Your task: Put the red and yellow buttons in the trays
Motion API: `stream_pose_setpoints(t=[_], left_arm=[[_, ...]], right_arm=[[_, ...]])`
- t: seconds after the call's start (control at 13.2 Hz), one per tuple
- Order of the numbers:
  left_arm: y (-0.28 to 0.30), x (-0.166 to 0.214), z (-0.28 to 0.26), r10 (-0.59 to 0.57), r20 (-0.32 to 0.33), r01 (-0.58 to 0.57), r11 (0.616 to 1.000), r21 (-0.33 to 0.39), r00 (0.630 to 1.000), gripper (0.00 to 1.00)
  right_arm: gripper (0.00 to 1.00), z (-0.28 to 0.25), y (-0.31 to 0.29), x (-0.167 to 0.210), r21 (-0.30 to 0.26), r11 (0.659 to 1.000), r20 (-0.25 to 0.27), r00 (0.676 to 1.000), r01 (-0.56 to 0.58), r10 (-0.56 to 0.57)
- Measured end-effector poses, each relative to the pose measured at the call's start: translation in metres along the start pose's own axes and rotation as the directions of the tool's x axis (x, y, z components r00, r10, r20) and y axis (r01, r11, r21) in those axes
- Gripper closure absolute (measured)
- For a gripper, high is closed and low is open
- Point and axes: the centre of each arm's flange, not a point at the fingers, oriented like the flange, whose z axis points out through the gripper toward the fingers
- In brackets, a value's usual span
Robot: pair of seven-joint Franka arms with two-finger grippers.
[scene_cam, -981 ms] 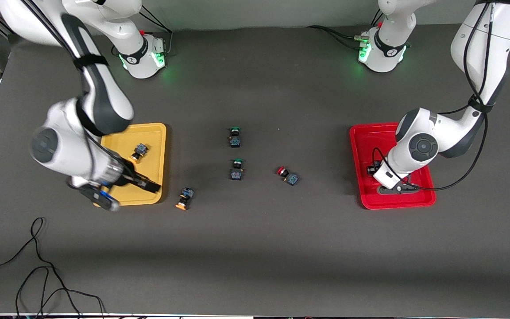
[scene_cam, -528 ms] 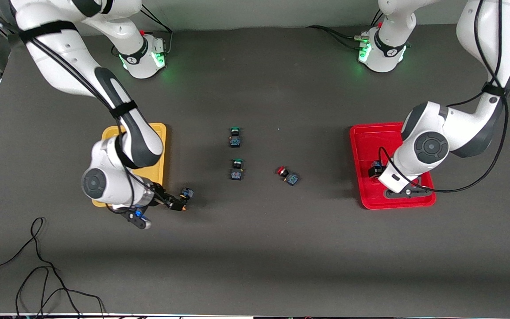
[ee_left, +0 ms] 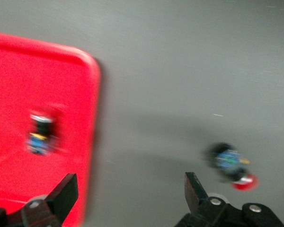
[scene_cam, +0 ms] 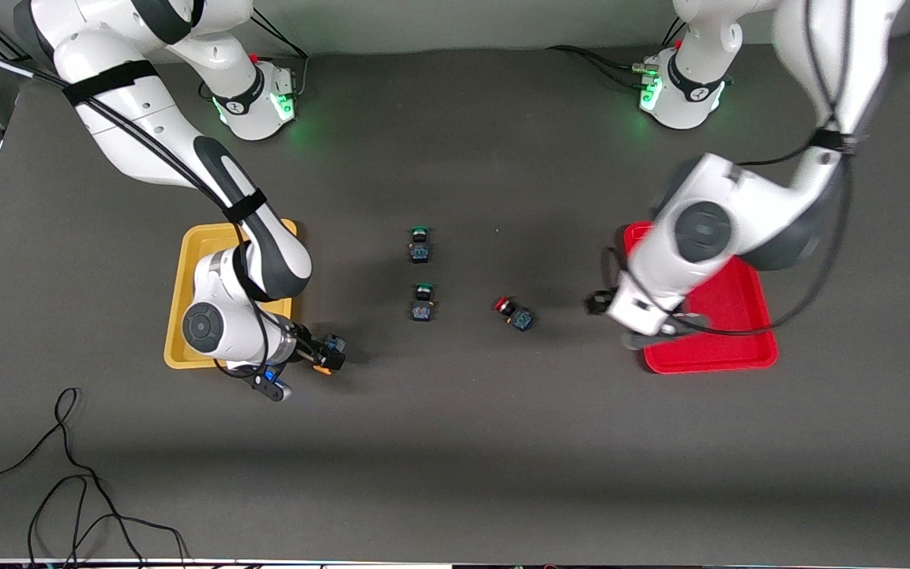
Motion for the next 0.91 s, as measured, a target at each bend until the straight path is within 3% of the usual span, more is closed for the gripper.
stream_pose_setpoints(t=[0.23, 0.38, 0.6, 0.91], left_arm=[[0.081, -0.035, 0.007, -0.100, -0.003, 0.099, 0.994, -0.038, 0.995, 0.00], [0.105, -0.042, 0.039, -0.161, -0.005, 0.161, 0.987, -0.006, 0.987, 0.00], [0.108, -0.033, 0.103, -0.284, -0.010, 0.285, 0.958, 0.021, 0.959, 0.00], [0.098, -0.020, 0.156, -0.377, -0.001, 0.377, 0.925, 0.043, 0.926, 0.00]], right_arm=[[0.42, 0.010, 0.003, -0.003, -0.001, 1.000, -0.009, 1.000, 0.004, -0.004], [0.67, 0.004, 0.000, -0.003, 0.009, 1.000, -0.021, 1.000, 0.010, -0.010], [0.67, -0.038, -0.012, -0.007, 0.023, 0.999, -0.036, 0.999, 0.029, -0.028], [0.67, -0.168, 0.026, -0.002, -0.018, 0.995, -0.057, 0.994, 0.096, -0.097]])
